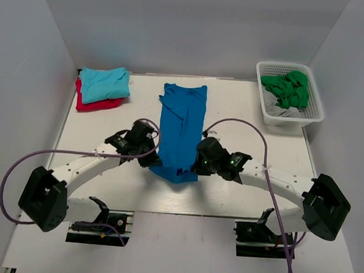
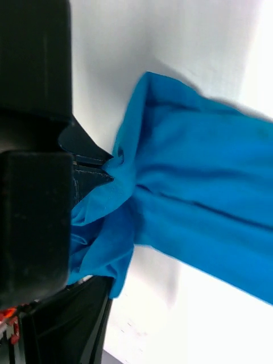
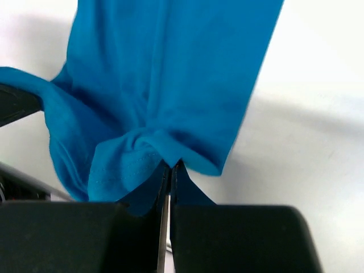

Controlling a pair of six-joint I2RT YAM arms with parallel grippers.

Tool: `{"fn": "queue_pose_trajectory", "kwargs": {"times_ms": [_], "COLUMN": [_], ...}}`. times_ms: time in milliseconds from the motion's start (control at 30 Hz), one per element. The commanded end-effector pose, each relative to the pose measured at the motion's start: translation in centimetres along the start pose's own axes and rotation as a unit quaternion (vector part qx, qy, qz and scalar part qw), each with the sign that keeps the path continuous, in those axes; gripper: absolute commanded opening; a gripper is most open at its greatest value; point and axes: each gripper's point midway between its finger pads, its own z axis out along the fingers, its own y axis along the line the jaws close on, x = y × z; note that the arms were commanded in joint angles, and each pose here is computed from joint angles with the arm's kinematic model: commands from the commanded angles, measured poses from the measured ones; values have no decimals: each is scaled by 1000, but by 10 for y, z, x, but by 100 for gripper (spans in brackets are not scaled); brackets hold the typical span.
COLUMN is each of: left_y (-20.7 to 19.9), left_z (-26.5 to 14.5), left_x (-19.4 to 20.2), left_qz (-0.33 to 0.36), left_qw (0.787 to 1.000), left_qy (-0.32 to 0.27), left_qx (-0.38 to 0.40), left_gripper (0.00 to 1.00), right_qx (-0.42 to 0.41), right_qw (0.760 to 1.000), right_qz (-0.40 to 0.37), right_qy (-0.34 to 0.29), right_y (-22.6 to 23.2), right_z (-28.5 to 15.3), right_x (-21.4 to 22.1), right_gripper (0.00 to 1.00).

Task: Fold and stack the t-shirts
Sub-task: Fold the folded rectangular tshirt in 1/3 of the way

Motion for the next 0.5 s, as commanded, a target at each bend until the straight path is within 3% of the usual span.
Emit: {"fn": "queue_pose_trajectory", "kwargs": {"times_ms": [0,167,467], "left_y": [-26,-49,-74], "left_z": [-1,-8,2], "left_x": [-39,-86,-127], "left_qz": [16,25,43], "left_qw": [998,992,987], "left_qy": [-59,-124,-152], "left_qx": [8,-10,-25], "left_gripper": [0,0,0], "right_qx": [6,6,3], "right_qw": [999,997,997], "right_qz": [-6,-16,-23], "right_qy": [-39,-72,-80], "right_y": [-1,-1,-4], "right_z": [-2,-5,6], "right_x": [-36,-74,-125], "right_gripper": [0,0,0]}}
